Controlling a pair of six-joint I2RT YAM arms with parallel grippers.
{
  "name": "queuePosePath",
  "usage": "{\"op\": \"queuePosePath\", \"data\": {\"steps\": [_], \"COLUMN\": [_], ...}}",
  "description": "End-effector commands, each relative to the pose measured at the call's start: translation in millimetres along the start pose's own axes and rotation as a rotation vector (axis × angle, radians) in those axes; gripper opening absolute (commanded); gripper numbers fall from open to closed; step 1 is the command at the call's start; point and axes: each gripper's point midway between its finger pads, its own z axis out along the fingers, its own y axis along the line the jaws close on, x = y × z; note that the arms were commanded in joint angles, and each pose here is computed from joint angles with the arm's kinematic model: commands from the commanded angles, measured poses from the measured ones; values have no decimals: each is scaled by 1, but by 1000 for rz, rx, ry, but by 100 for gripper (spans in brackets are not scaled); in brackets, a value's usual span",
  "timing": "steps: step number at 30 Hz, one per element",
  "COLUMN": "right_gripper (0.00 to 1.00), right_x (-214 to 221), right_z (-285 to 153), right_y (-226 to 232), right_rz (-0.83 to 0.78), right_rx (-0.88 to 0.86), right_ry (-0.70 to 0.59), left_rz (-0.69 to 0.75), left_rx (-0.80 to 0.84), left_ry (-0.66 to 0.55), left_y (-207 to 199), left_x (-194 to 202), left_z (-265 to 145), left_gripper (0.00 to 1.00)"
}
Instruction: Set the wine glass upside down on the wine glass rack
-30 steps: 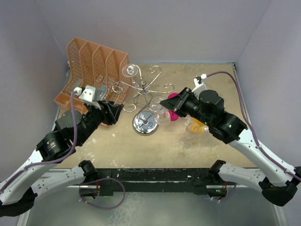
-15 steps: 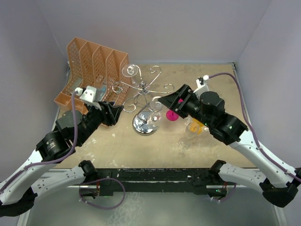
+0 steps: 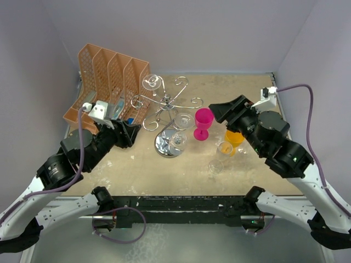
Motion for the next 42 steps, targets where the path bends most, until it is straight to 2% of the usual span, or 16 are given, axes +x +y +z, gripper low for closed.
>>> {"op": "queuePosePath", "data": {"steps": [1, 5, 8, 10, 15, 21, 26, 29, 31, 33, 35, 38, 40, 42], "right_gripper": [71, 70, 64, 58, 53, 51, 49, 44, 41, 32, 20, 7, 1, 0], "right_x": [-23, -15, -5, 5, 27, 40, 48, 55, 59, 62, 63, 56, 46, 34], "right_z": [5, 26, 42, 52, 74, 107, 125, 130, 132, 135, 136, 136, 134, 130], "right_y": [-44, -76, -100, -116, -149, -160, -177, -198, -208, -213, -217, -216, -214, -212], "right_rz": [-126, -202, -228, -231, -243, -321, -354, -370, -387, -411, -429, -455, -475, -488], "right_rx": [262, 404, 451, 447, 434, 394, 448, 529, 560, 571, 588, 615, 641, 667], "right_ry": [-110, -91, -47, -15, 64, 130, 161, 183, 193, 207, 222, 223, 205, 176], "left_rz": [-49, -56, -67, -77, -103, -117, -121, -122, -118, -113, -110, -104, -103, -104], "left_rx": [-18, -1, 15, 19, 19, 18, 0, -5, -2, -1, 5, 14, 17, 24], "left_ry": [-36, -23, -22, -23, -37, -50, -74, -84, -84, -80, -78, -77, -80, -84], "left_y": [3, 1, -1, -1, 0, 0, 4, 4, 3, 1, -1, -5, -7, -9], "left_x": [-19, -16, -15, -14, -14, -20, -26, -29, -29, -30, -31, -34, -36, -38], "left_z": [-12, -14, -17, -19, -22, -24, -25, -24, -23, -21, -19, -16, -14, -12], "left_gripper": [50, 51, 51, 51, 51, 51, 51, 51, 51, 51, 51, 51, 51, 51]}}
